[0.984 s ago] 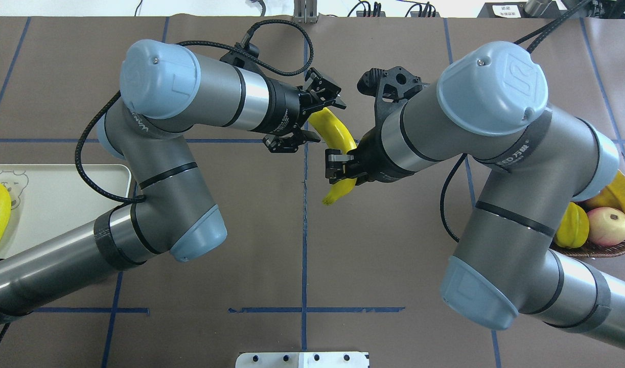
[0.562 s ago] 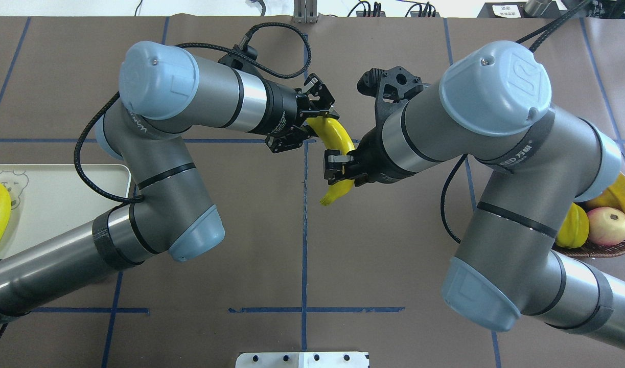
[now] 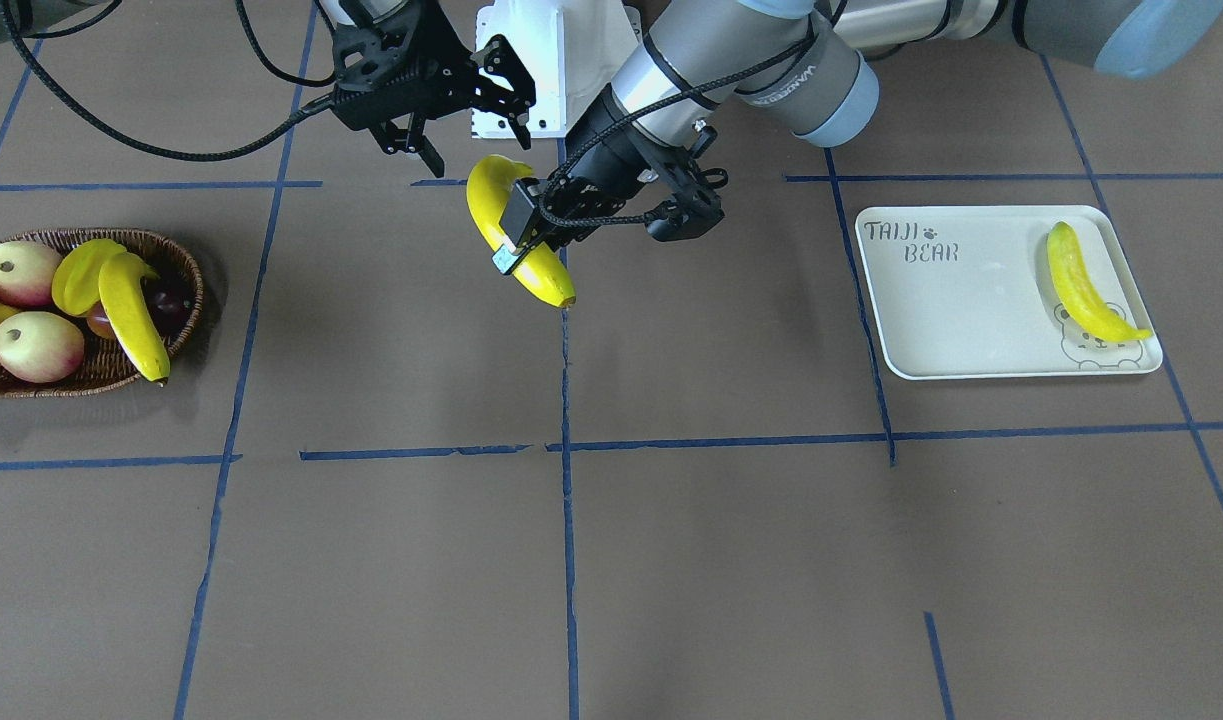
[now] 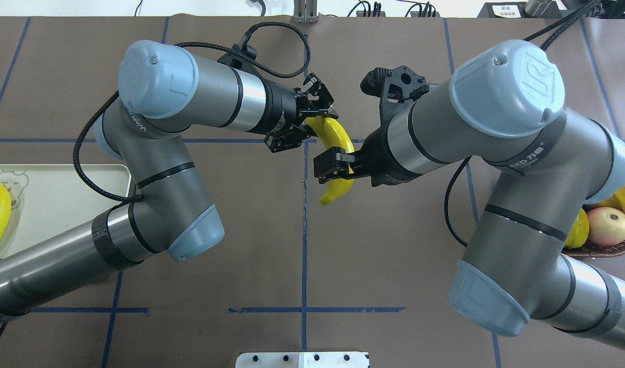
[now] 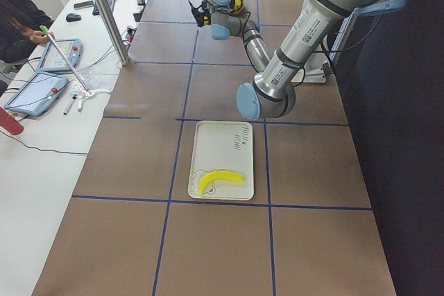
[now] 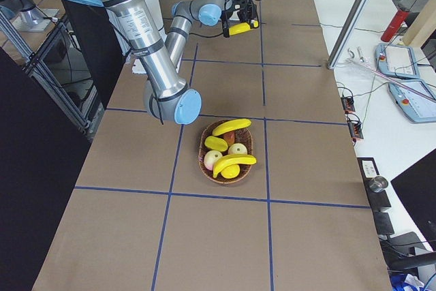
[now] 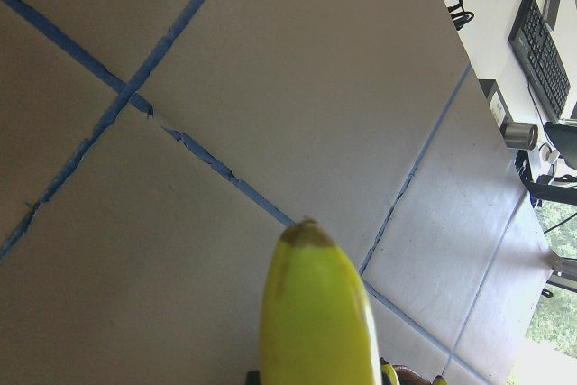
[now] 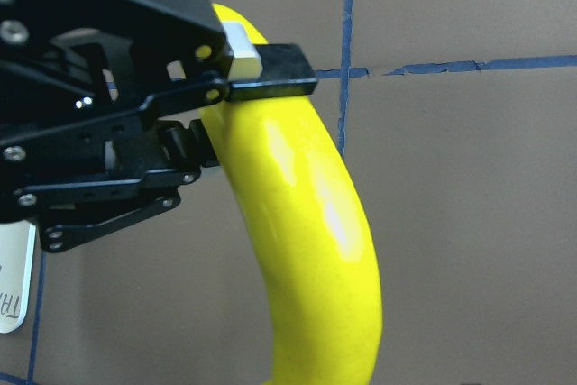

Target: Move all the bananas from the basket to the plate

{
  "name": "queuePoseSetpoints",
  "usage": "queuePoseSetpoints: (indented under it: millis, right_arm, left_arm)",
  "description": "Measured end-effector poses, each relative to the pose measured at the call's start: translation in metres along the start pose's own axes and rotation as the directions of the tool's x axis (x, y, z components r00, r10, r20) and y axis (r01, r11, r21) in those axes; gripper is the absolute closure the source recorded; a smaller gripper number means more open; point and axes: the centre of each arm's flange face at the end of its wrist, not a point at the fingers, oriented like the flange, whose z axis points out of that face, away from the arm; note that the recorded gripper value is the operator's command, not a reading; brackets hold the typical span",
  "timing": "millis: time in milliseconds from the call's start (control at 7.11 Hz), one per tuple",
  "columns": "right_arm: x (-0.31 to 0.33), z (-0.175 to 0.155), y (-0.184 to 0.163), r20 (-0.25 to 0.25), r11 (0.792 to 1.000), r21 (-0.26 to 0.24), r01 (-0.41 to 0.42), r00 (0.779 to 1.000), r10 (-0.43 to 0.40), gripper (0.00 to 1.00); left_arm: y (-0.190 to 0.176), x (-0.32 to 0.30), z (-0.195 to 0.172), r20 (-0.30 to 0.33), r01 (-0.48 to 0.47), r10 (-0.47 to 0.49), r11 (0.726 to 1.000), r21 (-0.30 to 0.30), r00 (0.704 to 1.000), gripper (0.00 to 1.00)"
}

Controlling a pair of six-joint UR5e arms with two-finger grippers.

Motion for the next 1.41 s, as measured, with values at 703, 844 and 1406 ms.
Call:
queuePoseSetpoints:
  millis: [703,844,1406]
  right_arm:
    - [0.065,-0.011,-0.009,-0.083,0.998,0.046,-0.041,0.996,0.045,0.0]
    - [0.078,-0.009,-0.011,-0.109,0.997,0.065,-0.048,0.993,0.055,0.0]
    - [0.091,0.0,-0.009,-0.132,0.996,0.065,-0.054,0.989,0.063,0.0]
  left_arm:
    - [-0.126,-0.074,-0.088,0.18,-0.01,0.015,0.999,-0.03,0.984,1.0]
    - [-0.142,-0.096,-0.109,0.196,-0.035,0.039,0.999,-0.021,0.98,1.0]
    - [-0.215,-0.222,-0.165,0.345,-0.178,0.157,0.984,0.029,0.925,1.0]
